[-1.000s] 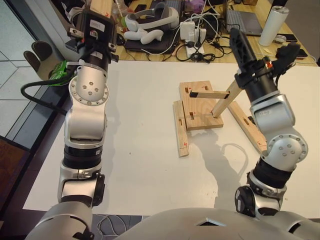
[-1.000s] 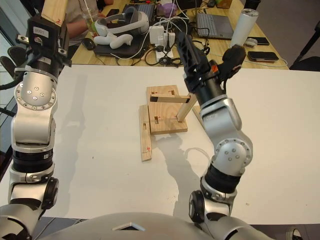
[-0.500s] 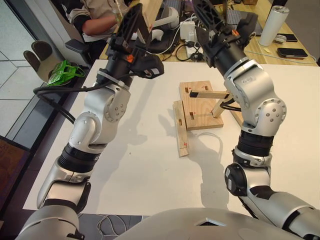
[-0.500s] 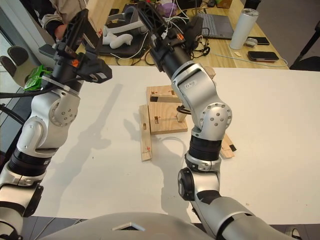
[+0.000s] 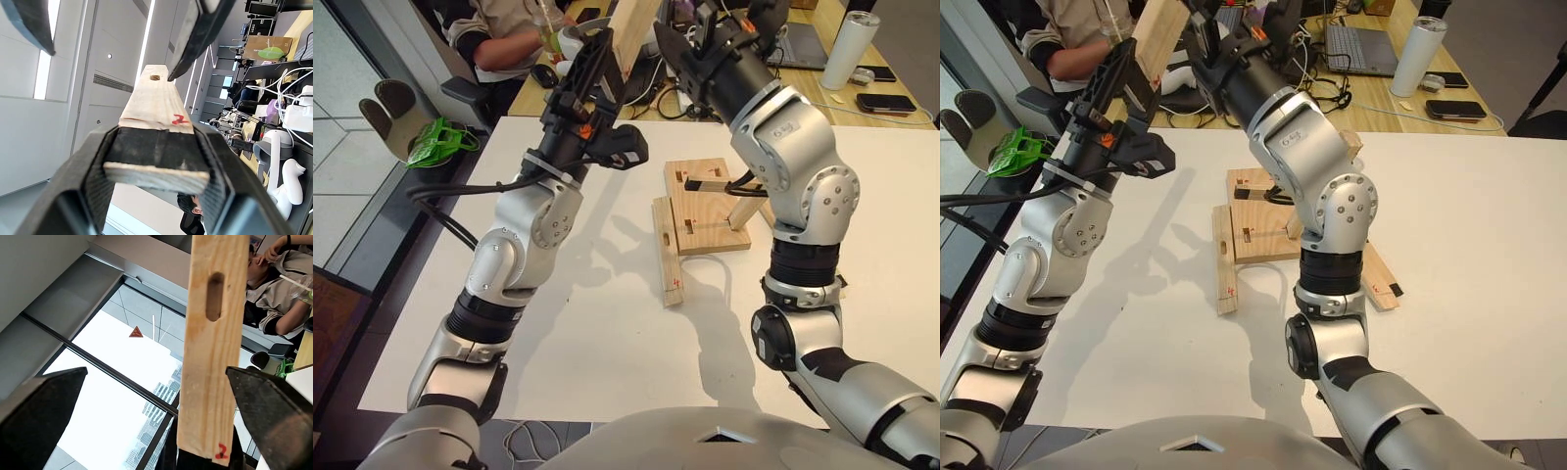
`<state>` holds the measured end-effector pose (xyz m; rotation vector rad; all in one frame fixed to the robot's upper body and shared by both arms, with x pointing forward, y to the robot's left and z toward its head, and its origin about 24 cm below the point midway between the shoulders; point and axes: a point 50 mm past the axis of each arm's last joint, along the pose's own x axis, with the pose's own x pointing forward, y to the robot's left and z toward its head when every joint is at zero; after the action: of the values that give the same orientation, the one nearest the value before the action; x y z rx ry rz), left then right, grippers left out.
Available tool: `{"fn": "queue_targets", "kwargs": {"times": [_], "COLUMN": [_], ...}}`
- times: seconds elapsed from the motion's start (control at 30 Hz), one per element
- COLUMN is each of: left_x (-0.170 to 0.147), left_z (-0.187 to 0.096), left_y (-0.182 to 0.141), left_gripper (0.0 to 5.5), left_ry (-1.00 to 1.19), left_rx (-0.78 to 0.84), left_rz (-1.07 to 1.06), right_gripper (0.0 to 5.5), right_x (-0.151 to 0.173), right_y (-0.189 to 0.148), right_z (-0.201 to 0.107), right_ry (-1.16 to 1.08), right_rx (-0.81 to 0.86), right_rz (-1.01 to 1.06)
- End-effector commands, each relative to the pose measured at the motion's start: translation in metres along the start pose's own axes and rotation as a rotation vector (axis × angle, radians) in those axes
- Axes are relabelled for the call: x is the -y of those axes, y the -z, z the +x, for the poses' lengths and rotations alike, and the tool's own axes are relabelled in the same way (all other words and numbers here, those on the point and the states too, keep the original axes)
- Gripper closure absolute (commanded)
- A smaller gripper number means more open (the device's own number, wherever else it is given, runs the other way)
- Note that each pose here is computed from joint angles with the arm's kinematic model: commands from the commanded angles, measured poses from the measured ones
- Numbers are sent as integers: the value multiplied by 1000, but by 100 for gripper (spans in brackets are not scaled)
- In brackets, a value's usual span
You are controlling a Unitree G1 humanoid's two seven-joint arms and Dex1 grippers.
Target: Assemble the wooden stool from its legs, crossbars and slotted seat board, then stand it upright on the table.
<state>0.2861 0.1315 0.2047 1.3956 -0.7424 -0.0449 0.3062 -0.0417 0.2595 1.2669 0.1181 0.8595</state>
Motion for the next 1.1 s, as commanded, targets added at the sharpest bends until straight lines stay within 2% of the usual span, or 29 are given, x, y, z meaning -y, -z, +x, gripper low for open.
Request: {"fn": "queue_targets", "kwargs": {"times": [0.03, 0.27, 0.73, 1.0, 1.03, 1.1], "left_x": [-2, -1, 5, 6, 6, 6], "left_z": [0, 0, -6, -6, -6, -7], "left_y": [-2, -14, -16, -14, -14, -14], "left_gripper": [344, 344, 344, 344, 344, 344], "left_ry": [-2, -5, 30, 33, 33, 34], "left_rx": [11, 63, 60, 51, 50, 49], "left_rz": [10, 2, 17, 19, 19, 18], "right_gripper": [11, 11, 11, 179, 179, 218], "right_x": [2, 15, 4, 5, 4, 8], "right_y": [5, 10, 11, 14, 14, 15], "right_z": [8, 20, 28, 26, 26, 25], "right_ry": [33, 66, 7, 19, 15, 33], "right_rx": [5, -19, -23, -28, -31, -22], "right_rz": [-8, -15, -25, -62, -67, -63]}}
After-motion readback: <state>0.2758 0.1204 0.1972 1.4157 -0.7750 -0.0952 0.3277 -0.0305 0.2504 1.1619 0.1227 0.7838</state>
